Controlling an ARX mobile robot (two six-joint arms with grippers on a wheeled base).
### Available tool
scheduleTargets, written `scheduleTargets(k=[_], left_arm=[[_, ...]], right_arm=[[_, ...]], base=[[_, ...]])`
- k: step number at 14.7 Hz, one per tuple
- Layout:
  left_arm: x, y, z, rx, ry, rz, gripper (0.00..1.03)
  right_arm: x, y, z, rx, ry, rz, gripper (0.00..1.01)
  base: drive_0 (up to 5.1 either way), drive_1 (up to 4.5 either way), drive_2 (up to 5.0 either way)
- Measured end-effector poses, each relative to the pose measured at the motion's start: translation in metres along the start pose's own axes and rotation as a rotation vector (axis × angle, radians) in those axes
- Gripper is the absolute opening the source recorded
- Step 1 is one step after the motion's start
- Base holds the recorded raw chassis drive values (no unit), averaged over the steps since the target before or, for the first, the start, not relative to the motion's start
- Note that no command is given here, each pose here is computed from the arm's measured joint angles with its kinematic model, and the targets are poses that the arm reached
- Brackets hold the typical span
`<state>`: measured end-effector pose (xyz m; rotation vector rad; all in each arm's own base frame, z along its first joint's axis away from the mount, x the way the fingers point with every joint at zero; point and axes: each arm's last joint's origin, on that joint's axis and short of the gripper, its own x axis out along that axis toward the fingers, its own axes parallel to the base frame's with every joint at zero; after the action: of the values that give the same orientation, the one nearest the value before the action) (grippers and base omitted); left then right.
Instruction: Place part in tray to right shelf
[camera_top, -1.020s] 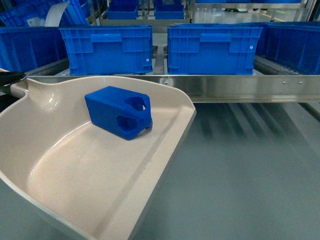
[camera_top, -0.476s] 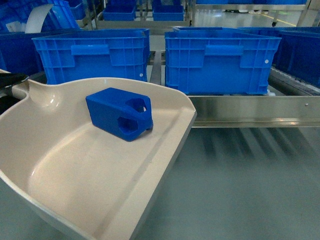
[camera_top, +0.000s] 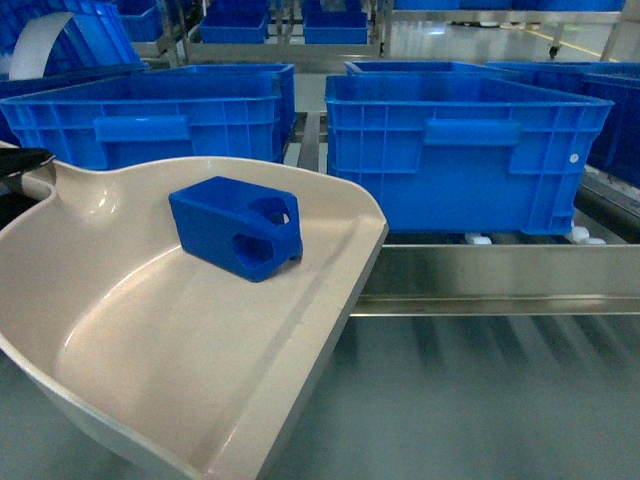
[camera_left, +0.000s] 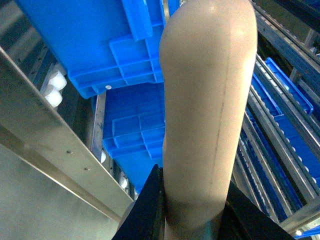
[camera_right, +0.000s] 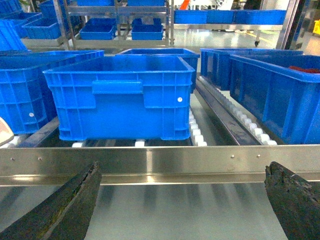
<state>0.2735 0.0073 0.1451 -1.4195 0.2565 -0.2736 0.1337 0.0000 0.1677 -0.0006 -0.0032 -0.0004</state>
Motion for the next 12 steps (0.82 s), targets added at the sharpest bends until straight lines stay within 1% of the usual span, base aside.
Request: scheduleTargets(k=[3, 4, 5, 7, 9, 10, 12], left_arm=[[-0.0001, 0.0, -0.0001, 0.0, 0.002, 0.0, 0.18], [0.0, -0.0014, -0.0005, 0.004, 0.005, -0.011, 0.18], [-0.0001, -0.0008, -0.0008, 0.001, 0.012, -0.006, 0.18], [-0.0009, -0.0003, 0.0015, 0.001, -0.006, -0.002, 0.18], [-0.0004, -0.0011, 0.0013, 0.003, -0.003, -0.008, 0.18], [-0.0002, -0.0001, 0.0014, 0.001, -0.007, 0.0, 0.18], [-0.0002, -0.0004, 0.0013, 0.002, -0.005, -0.004, 0.18]], right_arm=[[-0.0002, 0.0, 0.0007, 0.0, -0.006, 0.0, 0.98], [-0.0003, 0.0, 0.0013, 0.0, -0.013, -0.002, 0.98], [-0.0003, 0.0, 0.001, 0.0, -0.01, -0.002, 0.98], [-0.0002, 0.0, 0.0009, 0.0, -0.008, 0.0, 0.98], [-0.0002, 0.0, 0.001, 0.0, -0.01, 0.0, 0.98], [0.0002, 0.0, -0.0006, 0.0, 0.006, 0.0, 0.98], [0.0, 0.0, 0.0004, 0.0, -0.005, 0.0, 0.98]], base=[[0.1, 4.3, -4.1], [0.1, 4.3, -4.1], [0.1, 4.3, -4.1], [0.1, 4.35, -4.2], [0.1, 4.35, -4.2], [0.1, 4.35, -4.2], [0.1, 4.35, -4.2]])
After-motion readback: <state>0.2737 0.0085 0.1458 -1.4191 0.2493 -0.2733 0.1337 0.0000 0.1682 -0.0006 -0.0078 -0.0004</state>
